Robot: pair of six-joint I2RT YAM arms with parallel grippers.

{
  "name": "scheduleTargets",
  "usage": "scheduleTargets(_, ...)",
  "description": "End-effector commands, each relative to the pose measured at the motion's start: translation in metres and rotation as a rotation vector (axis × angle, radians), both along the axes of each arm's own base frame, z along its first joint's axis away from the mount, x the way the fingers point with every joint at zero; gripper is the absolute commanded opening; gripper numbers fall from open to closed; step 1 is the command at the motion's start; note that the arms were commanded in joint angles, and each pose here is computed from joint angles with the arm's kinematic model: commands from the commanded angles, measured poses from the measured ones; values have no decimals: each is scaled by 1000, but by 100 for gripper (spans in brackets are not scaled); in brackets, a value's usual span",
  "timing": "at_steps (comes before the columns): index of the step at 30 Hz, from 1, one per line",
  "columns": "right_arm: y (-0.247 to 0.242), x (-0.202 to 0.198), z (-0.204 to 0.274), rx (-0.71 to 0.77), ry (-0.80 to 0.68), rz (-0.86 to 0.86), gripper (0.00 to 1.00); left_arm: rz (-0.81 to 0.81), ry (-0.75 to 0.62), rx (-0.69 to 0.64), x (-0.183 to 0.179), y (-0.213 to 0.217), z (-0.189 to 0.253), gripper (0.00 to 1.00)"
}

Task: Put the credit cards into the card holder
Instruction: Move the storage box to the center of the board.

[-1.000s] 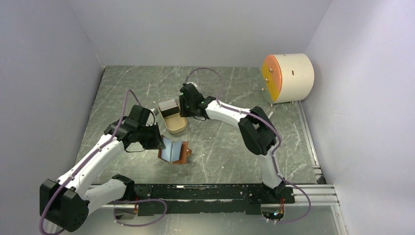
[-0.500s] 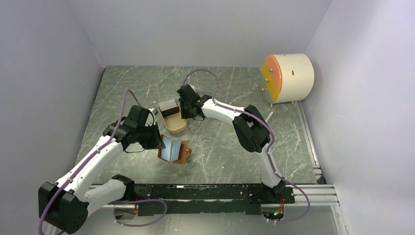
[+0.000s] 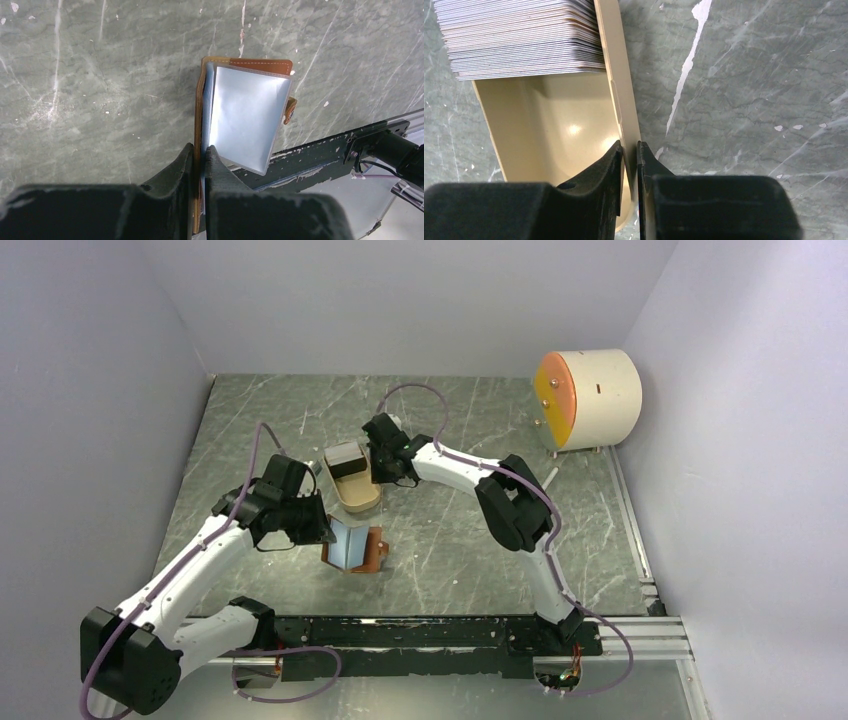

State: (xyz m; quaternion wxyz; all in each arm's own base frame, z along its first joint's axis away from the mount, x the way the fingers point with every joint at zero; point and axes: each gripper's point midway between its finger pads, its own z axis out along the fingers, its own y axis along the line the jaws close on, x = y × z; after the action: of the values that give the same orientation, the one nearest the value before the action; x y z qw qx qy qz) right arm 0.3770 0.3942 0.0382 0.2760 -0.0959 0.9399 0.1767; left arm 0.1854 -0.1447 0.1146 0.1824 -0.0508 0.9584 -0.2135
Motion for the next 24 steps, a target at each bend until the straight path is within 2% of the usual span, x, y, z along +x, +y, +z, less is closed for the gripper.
scheduleTargets(1,-11,-6,2,-1,35,-34,15,43,-13,16,6,5,5,9)
scheduleTargets(14,-43,-19,1,-60,59,-83,13,35,5,16,6,4,2,9)
scheduleTargets(24,-82,-39,4,-102,70,-148,14,-9,-13,-75,9,-14,5,9)
